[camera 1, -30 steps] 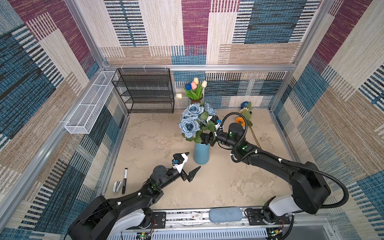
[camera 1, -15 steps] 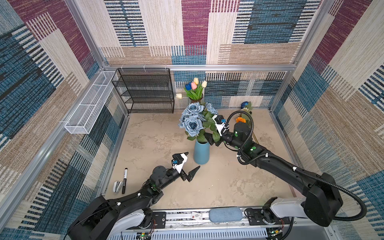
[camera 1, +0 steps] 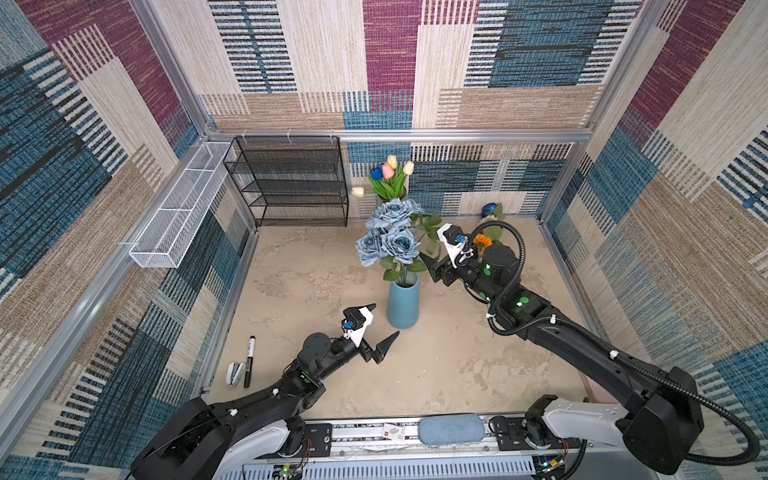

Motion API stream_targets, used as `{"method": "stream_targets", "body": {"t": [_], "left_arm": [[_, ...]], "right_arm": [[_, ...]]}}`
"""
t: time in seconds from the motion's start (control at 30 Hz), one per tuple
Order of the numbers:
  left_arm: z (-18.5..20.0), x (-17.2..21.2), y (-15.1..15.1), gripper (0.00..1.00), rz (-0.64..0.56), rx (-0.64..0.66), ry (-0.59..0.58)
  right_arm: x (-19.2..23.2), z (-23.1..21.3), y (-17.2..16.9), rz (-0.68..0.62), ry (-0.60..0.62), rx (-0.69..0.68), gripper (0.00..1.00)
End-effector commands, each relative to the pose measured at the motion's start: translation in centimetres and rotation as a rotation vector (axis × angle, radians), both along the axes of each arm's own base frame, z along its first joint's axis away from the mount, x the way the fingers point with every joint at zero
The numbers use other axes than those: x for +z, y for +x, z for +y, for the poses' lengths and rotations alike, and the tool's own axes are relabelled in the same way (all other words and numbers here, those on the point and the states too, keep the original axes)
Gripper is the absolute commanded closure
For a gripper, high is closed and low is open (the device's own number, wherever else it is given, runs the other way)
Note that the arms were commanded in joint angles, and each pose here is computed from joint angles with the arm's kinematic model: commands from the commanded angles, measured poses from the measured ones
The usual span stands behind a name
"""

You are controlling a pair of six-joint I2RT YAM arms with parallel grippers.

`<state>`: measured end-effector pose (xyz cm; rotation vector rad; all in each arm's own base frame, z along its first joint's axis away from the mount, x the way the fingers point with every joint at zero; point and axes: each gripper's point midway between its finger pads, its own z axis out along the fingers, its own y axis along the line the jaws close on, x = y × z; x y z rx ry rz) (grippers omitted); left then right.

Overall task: Arrange the flowers into the vase
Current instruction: 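Open the right gripper and draw it back toward the orange flower, then grasp the orange flower stem with the right gripper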

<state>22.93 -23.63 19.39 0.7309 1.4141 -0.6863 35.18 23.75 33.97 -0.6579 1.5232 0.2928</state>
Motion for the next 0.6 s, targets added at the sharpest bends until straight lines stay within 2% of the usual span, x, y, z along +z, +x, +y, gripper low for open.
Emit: {"method": "stream_targets", "body": {"t": [0.0,0.13,0.23,0.3,0.37,0.47,0.57], "left_arm": [[0.3,0.2,0.1,0.01,-0.029,0.019,0.015],[0.4,0.4,0.0,0.01,-0.037,0.023,0.014],[0.6,0.4,0.0,0.01,-0.036,0.029,0.015],[0.6,0.2,0.3,0.01,-0.029,0.04,0.025],[0.5,0.1,0.4,0.01,-0.027,0.038,0.024],[0.3,0.1,0.3,0.01,-0.017,0.029,0.013],[0.1,0.0,0.3,0.01,-0.003,0.017,0.017]], "right_arm": [[2.2,-1.8,0.6,-0.068,0.039,-0.075,0.17],[4.2,-5.5,0.7,-0.109,0.176,-0.174,0.17],[4.6,-10.3,1.5,-0.091,0.334,-0.295,0.33],[3.1,-13.3,3.1,0.001,0.403,-0.342,0.38],[-0.2,-16.7,5.8,0.152,0.434,-0.466,0.47],[-6.1,-20.0,8.7,0.364,0.39,-0.619,0.54],[-12.5,-22.6,10.5,0.568,0.329,-0.708,0.62]]}}
